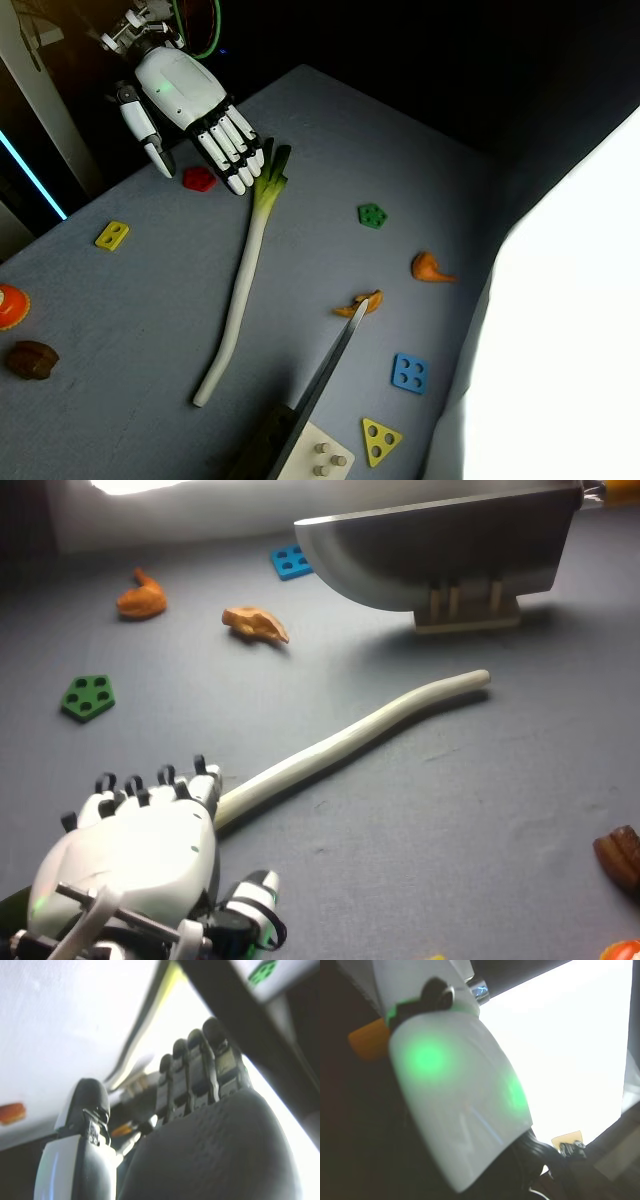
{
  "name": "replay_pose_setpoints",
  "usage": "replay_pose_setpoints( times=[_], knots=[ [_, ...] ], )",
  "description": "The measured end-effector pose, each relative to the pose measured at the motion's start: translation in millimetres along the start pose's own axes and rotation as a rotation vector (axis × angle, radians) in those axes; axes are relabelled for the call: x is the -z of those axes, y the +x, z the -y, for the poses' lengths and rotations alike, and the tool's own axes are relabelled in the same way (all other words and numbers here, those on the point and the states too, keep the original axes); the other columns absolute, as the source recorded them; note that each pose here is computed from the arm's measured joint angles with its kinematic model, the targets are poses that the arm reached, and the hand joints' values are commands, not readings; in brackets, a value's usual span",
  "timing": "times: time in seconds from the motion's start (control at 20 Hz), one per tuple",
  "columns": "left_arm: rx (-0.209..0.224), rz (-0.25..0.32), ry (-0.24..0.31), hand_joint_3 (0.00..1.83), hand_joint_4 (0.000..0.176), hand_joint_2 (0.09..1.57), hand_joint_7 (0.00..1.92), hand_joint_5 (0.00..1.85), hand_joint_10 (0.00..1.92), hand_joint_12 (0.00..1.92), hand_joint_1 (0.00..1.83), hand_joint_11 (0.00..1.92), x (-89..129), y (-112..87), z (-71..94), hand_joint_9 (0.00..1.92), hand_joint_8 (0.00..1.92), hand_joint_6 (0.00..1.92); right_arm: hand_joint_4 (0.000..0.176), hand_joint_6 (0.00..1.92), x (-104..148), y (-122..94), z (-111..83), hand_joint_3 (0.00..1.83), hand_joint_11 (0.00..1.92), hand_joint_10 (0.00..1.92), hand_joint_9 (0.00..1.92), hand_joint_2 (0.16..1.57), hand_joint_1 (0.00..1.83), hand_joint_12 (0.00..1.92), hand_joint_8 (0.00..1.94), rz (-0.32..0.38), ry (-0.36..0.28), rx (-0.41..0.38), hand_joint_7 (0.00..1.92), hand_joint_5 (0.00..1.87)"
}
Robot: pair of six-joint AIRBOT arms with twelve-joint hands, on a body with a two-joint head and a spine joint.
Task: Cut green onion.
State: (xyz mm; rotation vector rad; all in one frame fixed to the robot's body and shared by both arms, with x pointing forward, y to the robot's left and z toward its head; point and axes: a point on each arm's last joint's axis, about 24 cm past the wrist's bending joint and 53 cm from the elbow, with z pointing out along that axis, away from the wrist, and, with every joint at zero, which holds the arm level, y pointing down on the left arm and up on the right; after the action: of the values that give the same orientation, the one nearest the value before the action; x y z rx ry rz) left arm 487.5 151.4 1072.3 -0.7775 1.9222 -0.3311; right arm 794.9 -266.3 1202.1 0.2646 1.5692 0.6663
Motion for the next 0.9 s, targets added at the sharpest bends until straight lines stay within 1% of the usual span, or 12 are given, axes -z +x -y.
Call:
replay_pose_setpoints(
  times=[0.05, 0.15, 0.2, 0.3, 0.4, 0.45, 0.5, 0.65, 0.7, 0.8, 0.85, 0.9],
  knots=[
    [0.007, 0.013, -0.005, 0.0, 0.002, 1.27, 0.17, 0.23, 0.01, 0.4, 0.65, 0.0, -2.4, -2.4, -2.0, 0.15, 0.01, 0.03, 0.0, 0.0, -4.5, 3.4, 0.1, 0.0, 0.0, 0.0, 0.0, 1.01, 1.05, 0.0, 0.0, -0.001, 0.0, 0.002, 0.0, 0.0],
    [0.012, 0.03, -0.014, 0.0, 0.009, 1.27, 0.15, 0.22, 0.01, 0.31, 0.65, 0.0, -4.4, -4.7, -3.5, 0.12, 0.0, 0.01, 0.0, 0.0, -12.4, 9.3, 0.5, 0.0, 0.0, 0.0, 0.0, 1.01, 1.06, 0.0, 0.0, -0.004, -0.001, 0.017, 0.0, 0.0],
    [0.016, 0.029, -0.021, 0.0, 0.0, 1.27, 0.25, 0.25, 0.03, 0.41, 0.6, 0.0, -4.1, -2.7, -4.5, 0.18, 0.02, 0.02, 0.0, 0.0, -16.7, 11.4, 0.7, 0.0, 0.0, 0.0, 0.0, 1.0, 1.05, 0.0, 0.0, -0.004, -0.005, 0.036, 0.0, 0.0],
    [0.022, 0.015, -0.038, 0.0, 0.0, 1.29, 0.25, 0.24, 0.02, 0.43, 0.54, 0.0, -4.4, 2.9, -6.8, 0.17, 0.02, 0.01, 0.0, 0.0, -22.8, 14.8, 1.1, 0.0, 0.0, 0.0, 0.0, 1.0, 1.04, 0.0, 0.0, 0.0, -0.005, 0.037, 0.0, 0.0],
    [0.03, 0.016, -0.046, 0.01, 0.0, 1.31, 0.24, 0.22, 0.0, 0.39, 0.5, 0.0, -3.1, 4.1, -5.5, 0.14, 0.0, 0.0, 0.0, 0.0, -29.4, 18.8, 1.2, 0.0, 0.0, 0.0, 0.0, 1.03, 1.01, 0.0, 0.0, -0.002, -0.009, 0.051, 0.0, 0.0],
    [0.034, 0.017, -0.047, 0.0, 0.0, 1.29, 0.23, 0.26, 0.0, 0.37, 0.56, 0.0, -2.8, 4.0, -4.7, 0.14, 0.0, 0.02, 0.0, 0.0, -31.1, 19.8, 1.0, 0.01, 0.0, 0.0, 0.0, 1.04, 1.0, 0.0, 0.0, -0.001, -0.01, 0.051, 0.0, 0.0],
    [0.035, 0.028, -0.049, 0.0, 0.005, 1.29, 0.22, 0.27, 0.01, 0.45, 0.58, 0.0, -2.1, 2.2, -4.4, 0.15, 0.0, 0.01, 0.002, 0.0, -33.4, 20.0, 0.3, 0.01, 0.0, 0.0, 0.0, 1.03, 1.01, 0.0, 0.0, 0.005, -0.013, 0.051, 0.0, 0.0],
    [0.034, 0.031, -0.067, 0.0, 0.012, 1.3, 0.19, 0.22, 0.0, 0.42, 0.58, 0.0, -1.7, 1.9, -8.7, 0.14, 0.0, 0.0, 0.009, 0.0, -38.7, 24.4, -0.9, 0.0, 0.0, 0.0, 0.0, 1.03, 1.06, 0.0, 0.0, 0.008, -0.014, 0.05, 0.0, 0.0],
    [0.035, 0.034, -0.067, 0.01, 0.035, 1.32, 0.22, 0.22, 0.01, 0.44, 0.5, 0.0, -1.7, 1.1, -8.7, 0.14, 0.01, 0.0, 0.003, 0.0, -40.8, 24.4, -1.9, 0.0, 0.0, 0.0, 0.0, 1.02, 1.05, 0.0, 0.0, 0.01, -0.016, 0.048, 0.0, 0.0],
    [0.035, 0.041, -0.061, 0.01, 0.043, 1.33, 0.23, 0.26, 0.01, 0.46, 0.47, 0.0, -1.8, -0.5, -7.2, 0.15, 0.01, 0.02, 0.0, 0.0, -44.8, 23.5, -3.9, 0.0, 0.0, 0.0, 0.0, 1.02, 1.05, 0.0, 0.0, 0.019, -0.018, 0.044, 0.0, 0.0],
    [0.036, 0.039, -0.06, 0.01, 0.06, 1.35, 0.28, 0.28, 0.01, 0.42, 0.44, 0.0, -1.8, -0.2, -7.1, 0.18, 0.01, 0.01, 0.0, 0.0, -46.6, 21.3, -4.9, 0.0, 0.0, 0.0, 0.0, 1.03, 1.04, 0.0, 0.0, 0.026, -0.02, 0.045, 0.0, 0.0],
    [0.036, 0.04, -0.062, 0.03, 0.066, 1.4, 0.24, 0.24, 0.01, 0.41, 0.27, 0.0, -1.7, -0.1, -7.5, 0.15, 0.01, 0.01, 0.0, 0.0, -48.4, 20.5, -5.9, 0.01, 0.0, 0.0, 0.0, 1.05, 1.02, 0.0, 0.0, 0.03, -0.021, 0.045, 0.0, 0.0]
  ],
)
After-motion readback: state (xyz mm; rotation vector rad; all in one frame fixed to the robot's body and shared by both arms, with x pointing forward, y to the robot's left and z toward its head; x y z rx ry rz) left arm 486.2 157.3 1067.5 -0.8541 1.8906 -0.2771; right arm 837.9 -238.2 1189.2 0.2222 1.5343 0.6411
